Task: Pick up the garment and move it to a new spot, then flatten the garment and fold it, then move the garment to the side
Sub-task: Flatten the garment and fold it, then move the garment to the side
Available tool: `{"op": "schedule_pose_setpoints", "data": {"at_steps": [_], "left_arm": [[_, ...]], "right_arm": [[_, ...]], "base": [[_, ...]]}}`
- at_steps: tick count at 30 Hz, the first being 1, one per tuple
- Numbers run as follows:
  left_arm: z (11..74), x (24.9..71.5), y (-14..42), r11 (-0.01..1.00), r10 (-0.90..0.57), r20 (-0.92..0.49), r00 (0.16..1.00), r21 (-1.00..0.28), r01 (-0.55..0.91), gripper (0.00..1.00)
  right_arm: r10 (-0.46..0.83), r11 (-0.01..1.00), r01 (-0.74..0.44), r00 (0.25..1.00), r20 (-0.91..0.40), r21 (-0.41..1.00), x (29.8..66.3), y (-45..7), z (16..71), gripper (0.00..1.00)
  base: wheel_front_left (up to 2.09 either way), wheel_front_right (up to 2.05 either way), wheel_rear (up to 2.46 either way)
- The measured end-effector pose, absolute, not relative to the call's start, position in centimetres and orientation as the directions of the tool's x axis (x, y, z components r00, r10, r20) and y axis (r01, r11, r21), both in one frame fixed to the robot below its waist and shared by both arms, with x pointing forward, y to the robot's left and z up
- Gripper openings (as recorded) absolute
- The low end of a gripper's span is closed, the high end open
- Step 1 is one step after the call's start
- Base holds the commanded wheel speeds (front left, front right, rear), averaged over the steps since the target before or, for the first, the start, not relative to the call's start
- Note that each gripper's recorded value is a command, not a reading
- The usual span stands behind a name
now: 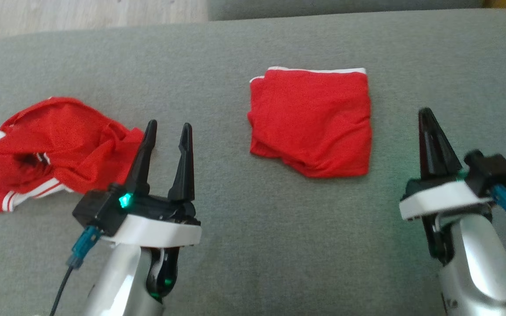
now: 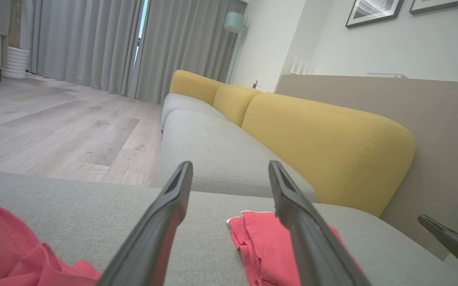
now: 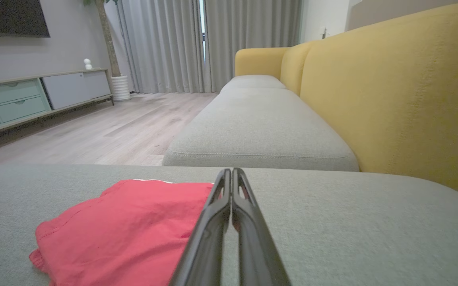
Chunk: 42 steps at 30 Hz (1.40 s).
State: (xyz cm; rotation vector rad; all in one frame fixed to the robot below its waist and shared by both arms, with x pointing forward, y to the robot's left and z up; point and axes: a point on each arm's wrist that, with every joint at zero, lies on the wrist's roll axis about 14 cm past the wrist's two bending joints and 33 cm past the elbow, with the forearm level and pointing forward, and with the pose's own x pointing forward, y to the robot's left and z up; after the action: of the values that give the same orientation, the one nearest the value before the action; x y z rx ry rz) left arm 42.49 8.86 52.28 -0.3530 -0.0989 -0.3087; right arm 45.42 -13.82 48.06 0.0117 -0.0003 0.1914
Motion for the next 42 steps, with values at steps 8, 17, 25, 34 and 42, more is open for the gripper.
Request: {"op": "schedule_pose_setpoints", "data": {"at_steps": [8,17,25,34,42], "left_arm": [[52.3,41.4,7.8,0.881,-0.309,0.149,0.939,-0.328,0.342,1.0],[52.3,40.5,7.8,0.879,-0.31,0.149,0.939,-0.33,0.343,1.0],[52.6,40.4,7.8,0.879,-0.311,0.157,0.937,-0.327,0.346,1.0],[51.4,40.3,7.6,0.88,-0.32,0.125,0.939,-0.327,0.344,1.0],[50.3,40.9,8.0,0.884,-0.314,0.094,0.945,-0.335,0.328,1.0]], "right_arm": [[0.114,0.992,-0.115,0.993,0.016,0.057,42.1,-16.3,48.5,1.0],[0.109,0.992,-0.11,0.994,0.021,0.069,41.2,-16.3,48.7,1.0],[0.115,0.991,-0.117,0.993,0.035,0.069,41.3,-16.1,49.1,1.0],[0.144,0.988,-0.14,0.987,-0.076,0.062,41.7,-15.1,45.4,1.0],[0.221,0.973,-0.203,0.953,-0.207,0.106,46.6,-11.8,42.6,1.0]], "base": [[0.0,0.0,0.0],[0.0,0.0,0.0],[0.0,0.0,0.0],[0.0,0.0,0.0],[0.0,0.0,0.0]]}}
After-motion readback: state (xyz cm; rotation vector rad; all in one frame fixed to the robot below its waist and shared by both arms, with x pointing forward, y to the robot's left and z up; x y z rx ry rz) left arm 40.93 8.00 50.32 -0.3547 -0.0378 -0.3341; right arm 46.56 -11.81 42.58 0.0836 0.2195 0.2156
